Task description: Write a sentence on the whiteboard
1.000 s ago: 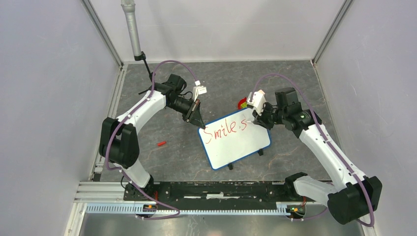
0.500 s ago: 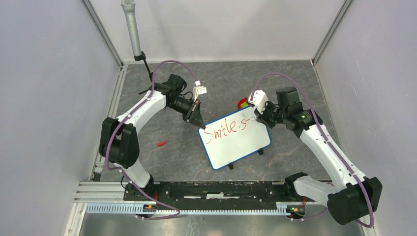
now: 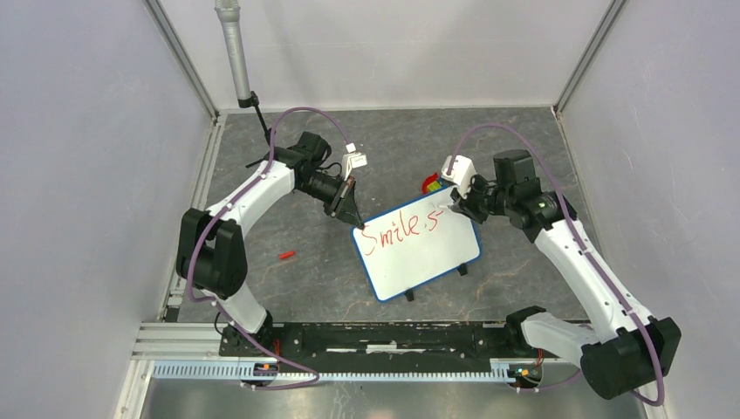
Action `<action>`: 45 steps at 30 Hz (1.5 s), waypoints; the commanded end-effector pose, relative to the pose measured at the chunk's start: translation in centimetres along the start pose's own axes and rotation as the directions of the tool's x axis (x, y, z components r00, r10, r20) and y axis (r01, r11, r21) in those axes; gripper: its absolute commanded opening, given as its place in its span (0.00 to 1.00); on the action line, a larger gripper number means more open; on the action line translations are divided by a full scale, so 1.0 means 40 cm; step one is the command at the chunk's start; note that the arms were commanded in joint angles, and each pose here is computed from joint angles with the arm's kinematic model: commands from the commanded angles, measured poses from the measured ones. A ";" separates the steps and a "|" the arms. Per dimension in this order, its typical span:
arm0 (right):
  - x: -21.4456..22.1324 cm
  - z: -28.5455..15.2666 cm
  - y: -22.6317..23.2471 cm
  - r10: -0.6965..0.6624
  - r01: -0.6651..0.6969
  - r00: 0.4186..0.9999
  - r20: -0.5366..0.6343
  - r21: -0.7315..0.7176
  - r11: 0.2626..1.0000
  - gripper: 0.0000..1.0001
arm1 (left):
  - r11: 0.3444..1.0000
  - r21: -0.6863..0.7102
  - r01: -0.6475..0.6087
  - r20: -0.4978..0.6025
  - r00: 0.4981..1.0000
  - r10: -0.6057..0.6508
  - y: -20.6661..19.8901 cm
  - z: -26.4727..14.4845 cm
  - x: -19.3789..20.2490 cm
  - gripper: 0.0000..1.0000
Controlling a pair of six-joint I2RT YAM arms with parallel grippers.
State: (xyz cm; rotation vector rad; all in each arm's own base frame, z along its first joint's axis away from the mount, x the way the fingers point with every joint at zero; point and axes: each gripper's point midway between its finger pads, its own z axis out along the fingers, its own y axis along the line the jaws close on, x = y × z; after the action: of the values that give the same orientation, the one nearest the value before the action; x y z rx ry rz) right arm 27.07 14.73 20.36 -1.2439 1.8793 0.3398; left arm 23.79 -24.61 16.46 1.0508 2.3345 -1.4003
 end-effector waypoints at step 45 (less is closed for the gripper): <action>0.005 -0.033 -0.045 -0.010 0.013 1.000 -0.020 0.117 0.993 0.00 | 0.998 0.001 -0.060 0.009 0.998 0.060 -0.005 -0.005 -0.015 0.02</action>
State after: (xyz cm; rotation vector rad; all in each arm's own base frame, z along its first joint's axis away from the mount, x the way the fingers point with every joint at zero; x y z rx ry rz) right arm 26.63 12.92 18.52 -1.2334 1.9529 0.2519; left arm 23.82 -24.60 16.37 1.0514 2.3367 -1.3981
